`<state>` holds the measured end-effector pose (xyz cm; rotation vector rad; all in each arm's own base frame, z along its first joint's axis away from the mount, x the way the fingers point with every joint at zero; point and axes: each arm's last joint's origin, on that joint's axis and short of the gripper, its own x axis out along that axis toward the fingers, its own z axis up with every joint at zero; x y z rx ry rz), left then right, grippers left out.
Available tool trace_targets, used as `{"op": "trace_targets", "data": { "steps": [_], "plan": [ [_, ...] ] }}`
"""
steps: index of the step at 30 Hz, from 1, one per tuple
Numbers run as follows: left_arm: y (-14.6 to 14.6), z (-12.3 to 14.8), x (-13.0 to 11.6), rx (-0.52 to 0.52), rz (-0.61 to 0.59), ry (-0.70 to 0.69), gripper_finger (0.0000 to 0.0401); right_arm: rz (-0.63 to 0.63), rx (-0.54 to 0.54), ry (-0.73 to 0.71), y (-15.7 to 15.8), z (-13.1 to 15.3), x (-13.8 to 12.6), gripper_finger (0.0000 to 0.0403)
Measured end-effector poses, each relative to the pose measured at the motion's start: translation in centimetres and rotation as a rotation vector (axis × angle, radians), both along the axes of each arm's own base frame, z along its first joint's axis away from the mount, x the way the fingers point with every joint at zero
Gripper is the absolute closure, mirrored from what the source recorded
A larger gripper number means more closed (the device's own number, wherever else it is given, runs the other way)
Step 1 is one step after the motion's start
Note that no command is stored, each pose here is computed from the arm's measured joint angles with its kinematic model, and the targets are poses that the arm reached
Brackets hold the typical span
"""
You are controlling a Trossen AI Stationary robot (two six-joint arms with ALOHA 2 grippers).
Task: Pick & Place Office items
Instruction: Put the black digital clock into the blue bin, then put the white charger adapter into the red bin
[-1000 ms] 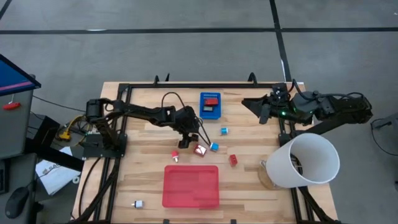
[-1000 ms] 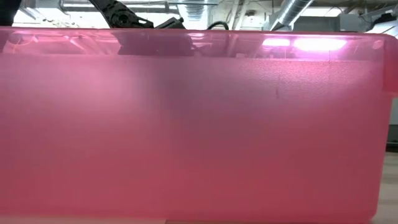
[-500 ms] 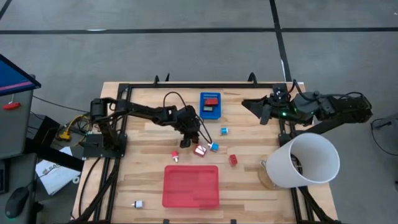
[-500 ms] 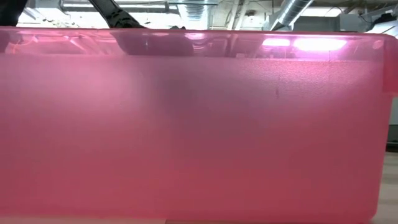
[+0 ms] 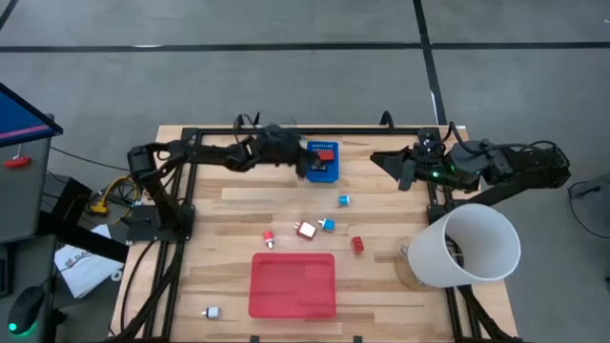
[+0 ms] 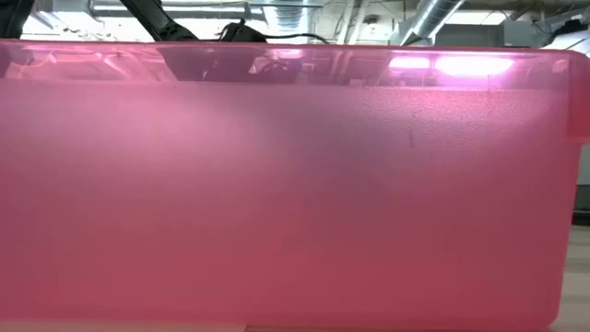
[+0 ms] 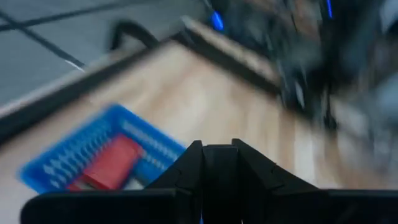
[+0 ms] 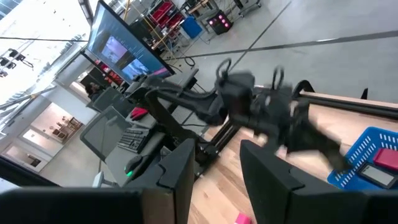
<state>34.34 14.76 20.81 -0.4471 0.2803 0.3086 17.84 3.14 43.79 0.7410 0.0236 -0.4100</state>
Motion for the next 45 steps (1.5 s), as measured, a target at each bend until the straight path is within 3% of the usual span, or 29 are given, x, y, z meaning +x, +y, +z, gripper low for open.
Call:
{"op": "trace_targets", "data": {
  "steps": [4,9,15,22,26,32,45],
  "plan": [
    [0.9,0.2,-0.3,-0.163,0.209,-0.073,0.0348,0.001,-0.012,0.006,0.0,0.0,0.0,0.0280],
    [-0.3,0.0,0.2,-0.368,0.409,-0.155,0.0348,0.003,-0.033,0.014,0.0,0.0,0.0,0.0280],
    [-1.6,-0.7,0.5,-0.387,0.534,-0.132,0.0348,0.007,-0.059,0.025,0.0,0.0,0.0,0.0280],
    [-1.5,-2.9,1.5,-0.422,0.551,-0.152,0.0348,0.009,-0.075,0.026,0.0,0.0,0.0,0.0280],
    [-0.8,-2.9,2.2,-0.401,0.462,-0.229,0.0348,0.009,-0.075,0.025,0.0,0.0,0.0,0.0280],
    [-0.2,-4.6,3.6,-0.408,0.392,-0.145,0.0331,0.009,-0.074,0.024,0.0,0.0,0.0,0.0280],
    [0.7,-0.6,2.4,-0.178,0.356,-0.161,0.0249,0.018,-0.078,0.010,0.1,0.2,0.1,0.0280]
  ]
}}
